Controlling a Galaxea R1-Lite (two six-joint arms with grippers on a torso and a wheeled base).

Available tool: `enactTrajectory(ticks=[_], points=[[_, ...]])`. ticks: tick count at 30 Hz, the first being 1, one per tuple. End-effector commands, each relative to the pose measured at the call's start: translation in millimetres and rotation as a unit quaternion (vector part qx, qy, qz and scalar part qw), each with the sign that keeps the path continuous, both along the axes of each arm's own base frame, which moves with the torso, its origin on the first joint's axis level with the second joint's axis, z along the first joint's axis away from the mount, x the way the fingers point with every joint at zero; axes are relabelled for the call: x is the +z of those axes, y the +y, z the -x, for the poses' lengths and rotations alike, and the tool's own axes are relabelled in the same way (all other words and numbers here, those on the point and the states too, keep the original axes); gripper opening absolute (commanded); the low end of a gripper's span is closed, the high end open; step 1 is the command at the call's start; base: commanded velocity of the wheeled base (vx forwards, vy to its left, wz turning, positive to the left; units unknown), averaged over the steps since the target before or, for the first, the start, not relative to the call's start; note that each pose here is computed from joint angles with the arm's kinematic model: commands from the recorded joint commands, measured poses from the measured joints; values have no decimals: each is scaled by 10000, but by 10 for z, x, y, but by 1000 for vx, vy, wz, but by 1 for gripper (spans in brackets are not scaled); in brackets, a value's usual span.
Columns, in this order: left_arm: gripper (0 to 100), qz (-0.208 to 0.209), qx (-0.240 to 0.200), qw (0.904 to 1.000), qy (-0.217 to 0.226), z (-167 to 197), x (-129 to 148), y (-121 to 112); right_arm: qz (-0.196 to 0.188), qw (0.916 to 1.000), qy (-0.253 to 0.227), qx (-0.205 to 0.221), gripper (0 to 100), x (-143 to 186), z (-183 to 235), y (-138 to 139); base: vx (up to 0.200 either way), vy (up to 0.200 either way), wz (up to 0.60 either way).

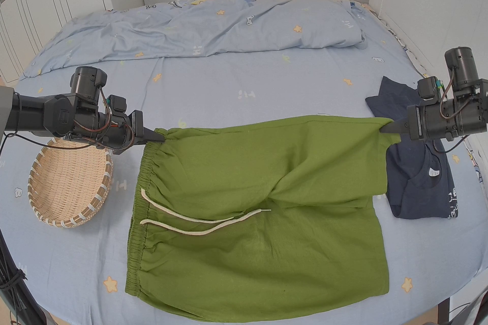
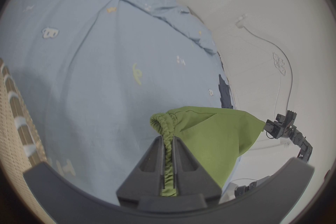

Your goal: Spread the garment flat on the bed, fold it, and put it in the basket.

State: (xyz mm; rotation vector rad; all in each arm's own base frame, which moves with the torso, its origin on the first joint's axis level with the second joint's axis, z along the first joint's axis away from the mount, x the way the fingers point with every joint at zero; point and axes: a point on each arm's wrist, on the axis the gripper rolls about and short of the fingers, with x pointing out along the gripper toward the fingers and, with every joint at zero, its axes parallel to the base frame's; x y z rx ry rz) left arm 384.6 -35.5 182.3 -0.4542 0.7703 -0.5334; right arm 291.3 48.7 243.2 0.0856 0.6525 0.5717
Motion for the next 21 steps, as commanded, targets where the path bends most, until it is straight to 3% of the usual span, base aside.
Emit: enactTrajectory(ticks=[1, 21], points=[[0, 10, 168, 9996, -248, -33, 35, 110, 31, 9997, 180, -190, 0, -104, -353, -86, 0, 0, 0], [0, -25, 456, 9959, -778, -162, 13, 311, 4, 9999, 29, -130, 0, 49, -1233, 53, 0, 0, 0]])
